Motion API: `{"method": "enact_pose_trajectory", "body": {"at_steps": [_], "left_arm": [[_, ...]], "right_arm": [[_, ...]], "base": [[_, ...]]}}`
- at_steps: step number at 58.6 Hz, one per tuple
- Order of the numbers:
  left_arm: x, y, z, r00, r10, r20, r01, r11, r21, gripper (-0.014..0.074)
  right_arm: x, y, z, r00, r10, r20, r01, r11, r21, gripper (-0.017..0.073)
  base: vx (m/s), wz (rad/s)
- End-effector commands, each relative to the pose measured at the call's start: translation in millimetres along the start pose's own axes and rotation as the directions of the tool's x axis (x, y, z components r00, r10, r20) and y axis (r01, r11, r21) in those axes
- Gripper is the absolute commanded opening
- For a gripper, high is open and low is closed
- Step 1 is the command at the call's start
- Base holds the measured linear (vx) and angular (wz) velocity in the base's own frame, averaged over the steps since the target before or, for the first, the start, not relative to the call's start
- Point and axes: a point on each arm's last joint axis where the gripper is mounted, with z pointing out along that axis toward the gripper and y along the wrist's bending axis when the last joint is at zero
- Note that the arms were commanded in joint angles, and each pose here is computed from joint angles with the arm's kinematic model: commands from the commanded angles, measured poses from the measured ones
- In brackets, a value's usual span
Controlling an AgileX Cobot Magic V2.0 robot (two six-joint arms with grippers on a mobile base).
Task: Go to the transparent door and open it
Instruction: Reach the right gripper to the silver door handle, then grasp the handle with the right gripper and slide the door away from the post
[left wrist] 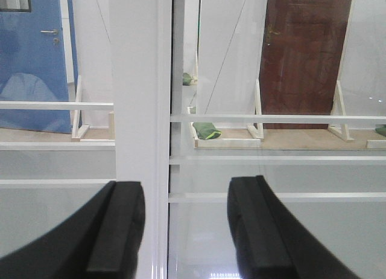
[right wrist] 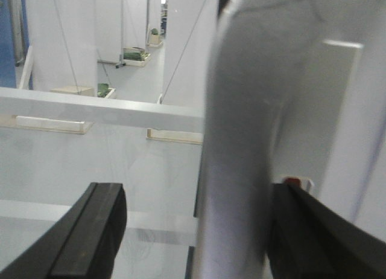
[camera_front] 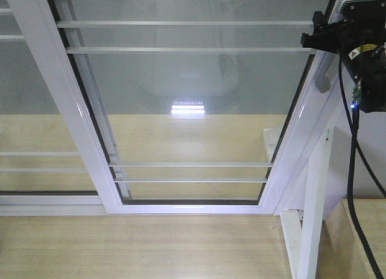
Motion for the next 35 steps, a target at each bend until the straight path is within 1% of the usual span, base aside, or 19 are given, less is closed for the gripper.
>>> {"method": "enact_pose_trajectory", "body": {"at_steps": [1, 4, 7, 12, 16, 23, 26, 32, 35], "left_arm": [[-19.0, -1.9, -0.2, 0.993, -0.002, 0.122, 0.0, 1.0, 0.013, 0.0449], [-19.0, -1.9, -0.2, 0.993, -0.002, 0.122, 0.0, 1.0, 0.013, 0.0449], [-19.0, -1.9, -0.2, 0.993, -0.002, 0.122, 0.0, 1.0, 0.013, 0.0449], [-19.0, -1.9, -0.2, 0.993, -0.002, 0.122, 0.0, 1.0, 0.013, 0.0449], [-19.0, -1.9, -0.2, 0.993, -0.002, 0.122, 0.0, 1.0, 0.013, 0.0449], [-19.0, -1.9, -0.2, 0.993, -0.002, 0.122, 0.0, 1.0, 0.013, 0.0449], [-19.0, -1.9, -0.2, 0.993, -0.002, 0.122, 0.0, 1.0, 0.013, 0.0449], [-19.0, -1.9, -0.2, 0.993, -0.002, 0.122, 0.0, 1.0, 0.013, 0.0449], [-19.0, -1.9, -0.2, 0.993, -0.002, 0.122, 0.0, 1.0, 0.013, 0.0449]], "right_arm": [[-39.8, 1.8, -0.1, 0.986, -0.055, 0.155, 0.062, 0.997, -0.038, 0.0485], [-41.8, 4.0, 0.4, 0.985, -0.056, 0.164, 0.068, 0.996, -0.064, 0.0468], [-42.7, 4.7, 0.4, 0.985, -0.028, 0.169, 0.041, 0.996, -0.076, 0.0446], [-42.6, 4.7, 0.4, 0.986, -0.009, 0.168, 0.022, 0.997, -0.079, 0.0412], [-42.6, 5.9, 0.4, 0.986, -0.014, 0.167, 0.029, 0.996, -0.086, 0.0388], [-42.3, 10.4, 0.0, 0.985, -0.044, 0.169, 0.066, 0.989, -0.129, 0.0375], [-42.1, 12.0, -0.3, 0.985, -0.036, 0.168, 0.062, 0.987, -0.148, 0.0375], [-42.1, 13.7, -0.6, 0.987, 0.006, 0.161, 0.022, 0.985, -0.174, 0.0375], [-42.2, 14.5, -0.7, 0.987, 0.017, 0.161, 0.014, 0.983, -0.184, 0.0375]], "base": [[0.0, 0.0], [0.0, 0.0], [0.0, 0.0], [0.0, 0.0], [0.0, 0.0], [0.0, 0.0], [0.0, 0.0], [0.0, 0.0], [0.0, 0.0]]}}
